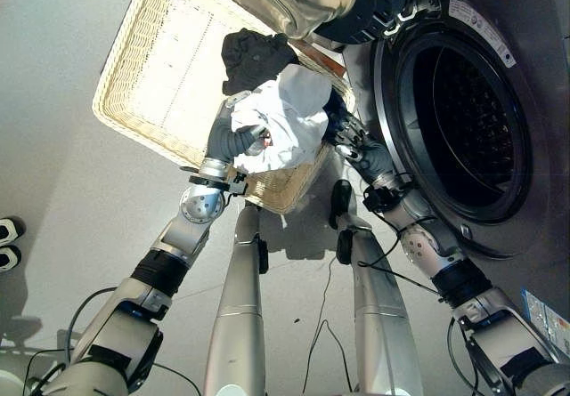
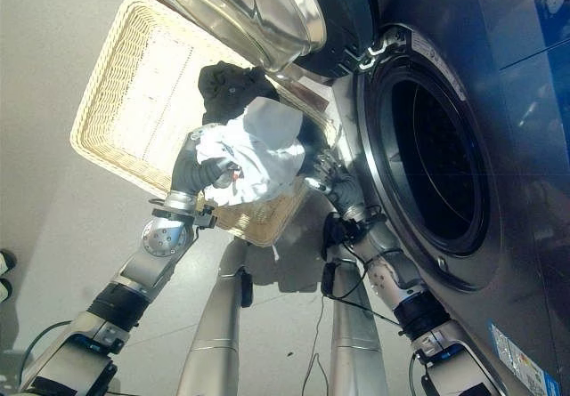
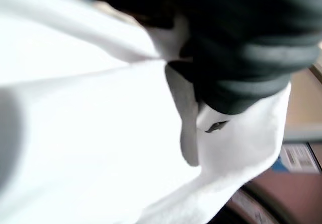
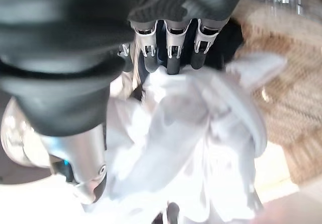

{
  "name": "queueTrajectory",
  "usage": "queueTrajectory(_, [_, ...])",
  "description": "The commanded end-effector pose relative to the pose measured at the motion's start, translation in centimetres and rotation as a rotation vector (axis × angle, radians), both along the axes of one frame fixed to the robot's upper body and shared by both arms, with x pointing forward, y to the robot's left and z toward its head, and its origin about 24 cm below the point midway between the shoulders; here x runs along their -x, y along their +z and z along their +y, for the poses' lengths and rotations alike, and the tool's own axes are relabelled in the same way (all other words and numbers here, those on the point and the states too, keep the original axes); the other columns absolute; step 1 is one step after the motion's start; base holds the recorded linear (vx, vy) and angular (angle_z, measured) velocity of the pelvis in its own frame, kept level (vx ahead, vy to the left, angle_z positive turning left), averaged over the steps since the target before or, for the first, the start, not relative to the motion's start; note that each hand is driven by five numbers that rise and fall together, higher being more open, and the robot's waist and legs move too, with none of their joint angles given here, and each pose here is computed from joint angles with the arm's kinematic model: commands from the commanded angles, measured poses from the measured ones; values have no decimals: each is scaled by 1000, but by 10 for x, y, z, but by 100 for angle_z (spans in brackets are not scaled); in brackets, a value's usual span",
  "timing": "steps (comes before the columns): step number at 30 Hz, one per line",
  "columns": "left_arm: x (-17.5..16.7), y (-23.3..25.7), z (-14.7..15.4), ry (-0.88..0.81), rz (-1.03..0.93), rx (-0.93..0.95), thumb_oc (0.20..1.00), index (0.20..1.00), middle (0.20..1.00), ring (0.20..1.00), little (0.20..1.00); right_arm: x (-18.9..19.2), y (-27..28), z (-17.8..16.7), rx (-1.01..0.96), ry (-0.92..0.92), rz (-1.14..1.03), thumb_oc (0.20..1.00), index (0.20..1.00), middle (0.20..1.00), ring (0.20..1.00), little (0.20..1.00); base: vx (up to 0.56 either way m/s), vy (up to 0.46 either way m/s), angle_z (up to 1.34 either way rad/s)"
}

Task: Put the clothes into the washing machine.

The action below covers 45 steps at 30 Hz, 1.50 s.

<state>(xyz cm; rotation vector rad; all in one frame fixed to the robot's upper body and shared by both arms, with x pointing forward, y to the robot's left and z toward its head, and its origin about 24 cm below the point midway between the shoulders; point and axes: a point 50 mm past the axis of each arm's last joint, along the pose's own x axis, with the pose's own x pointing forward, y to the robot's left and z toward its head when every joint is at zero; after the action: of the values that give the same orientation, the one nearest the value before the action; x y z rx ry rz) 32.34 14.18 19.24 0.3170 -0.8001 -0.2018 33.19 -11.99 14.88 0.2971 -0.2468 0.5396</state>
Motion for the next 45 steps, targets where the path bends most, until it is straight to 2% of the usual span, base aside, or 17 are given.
queueTrajectory(1, [18, 27, -23, -102, -187, -42, 200, 200, 200, 200, 200, 16, 7, 15, -62, 151, -27, 1000, 1000, 1000, 1000, 1000, 11, -24, 4])
queueTrajectory(13, [22, 34, -37, -124, -230, -118, 200, 200, 200, 200, 200, 31, 16, 44, -125, 390, -10, 1000, 1000, 1000, 1000, 1000, 3, -10, 2])
queueTrajectory(23, [29, 40, -44, -234, -230, -57, 200, 200, 200, 200, 200, 33, 24, 55, -126, 414, -43, 1000, 1000, 1000, 1000, 1000, 0, 0, 0])
queueTrajectory(34, [48, 51, -60, -430, -255, 70, 200, 200, 200, 200, 200, 32, 47, 57, 69, 111, -300, 1000, 1000, 1000, 1000, 1000, 1, 0, 0])
queueTrajectory(37, [55, 54, -64, -498, -261, 117, 200, 200, 200, 200, 200, 33, 57, 52, 198, -96, -437, 1000, 1000, 1000, 1000, 1000, 0, 0, 0])
queueTrajectory(45, [68, 58, -71, -590, -269, 174, 200, 200, 200, 200, 200, 35, 66, 49, 329, -278, -559, 1000, 1000, 1000, 1000, 1000, 0, 0, 0])
